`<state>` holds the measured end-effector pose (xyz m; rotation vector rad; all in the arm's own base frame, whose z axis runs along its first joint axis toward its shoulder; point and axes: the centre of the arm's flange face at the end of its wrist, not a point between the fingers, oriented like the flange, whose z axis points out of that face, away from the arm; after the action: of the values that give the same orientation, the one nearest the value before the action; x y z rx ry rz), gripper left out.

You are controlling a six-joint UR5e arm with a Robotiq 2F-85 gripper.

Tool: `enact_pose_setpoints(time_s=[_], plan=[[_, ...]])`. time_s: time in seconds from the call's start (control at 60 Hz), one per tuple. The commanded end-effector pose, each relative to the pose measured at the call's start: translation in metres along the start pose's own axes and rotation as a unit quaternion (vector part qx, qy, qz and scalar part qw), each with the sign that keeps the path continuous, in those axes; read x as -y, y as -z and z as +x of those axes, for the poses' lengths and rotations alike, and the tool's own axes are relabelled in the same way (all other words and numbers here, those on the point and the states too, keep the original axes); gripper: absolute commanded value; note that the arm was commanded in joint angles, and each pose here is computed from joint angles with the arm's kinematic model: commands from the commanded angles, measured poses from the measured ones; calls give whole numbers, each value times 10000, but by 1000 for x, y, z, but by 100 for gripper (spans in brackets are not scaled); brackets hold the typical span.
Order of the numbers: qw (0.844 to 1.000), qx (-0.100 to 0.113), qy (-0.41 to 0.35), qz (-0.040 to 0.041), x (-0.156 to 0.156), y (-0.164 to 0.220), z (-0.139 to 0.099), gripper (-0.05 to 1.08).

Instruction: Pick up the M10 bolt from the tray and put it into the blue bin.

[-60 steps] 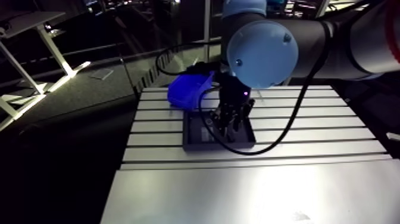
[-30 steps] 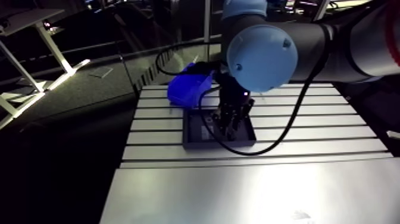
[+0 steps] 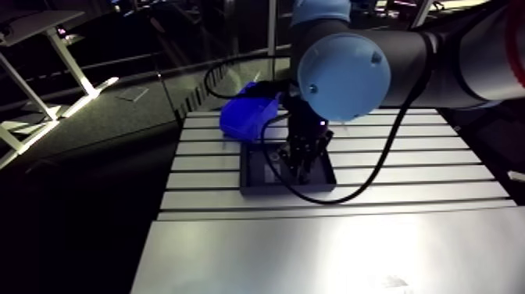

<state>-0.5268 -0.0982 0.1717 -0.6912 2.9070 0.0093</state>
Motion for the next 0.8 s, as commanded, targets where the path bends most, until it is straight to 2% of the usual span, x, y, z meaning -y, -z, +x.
enact_pose_setpoints(time_s=[0.017, 0.683, 0.8], plan=[[10000, 5, 4, 2, 1, 0, 0, 60], [10000, 12, 13, 5, 1, -1, 0, 65], [10000, 9, 12, -4, 0, -1, 0, 69]])
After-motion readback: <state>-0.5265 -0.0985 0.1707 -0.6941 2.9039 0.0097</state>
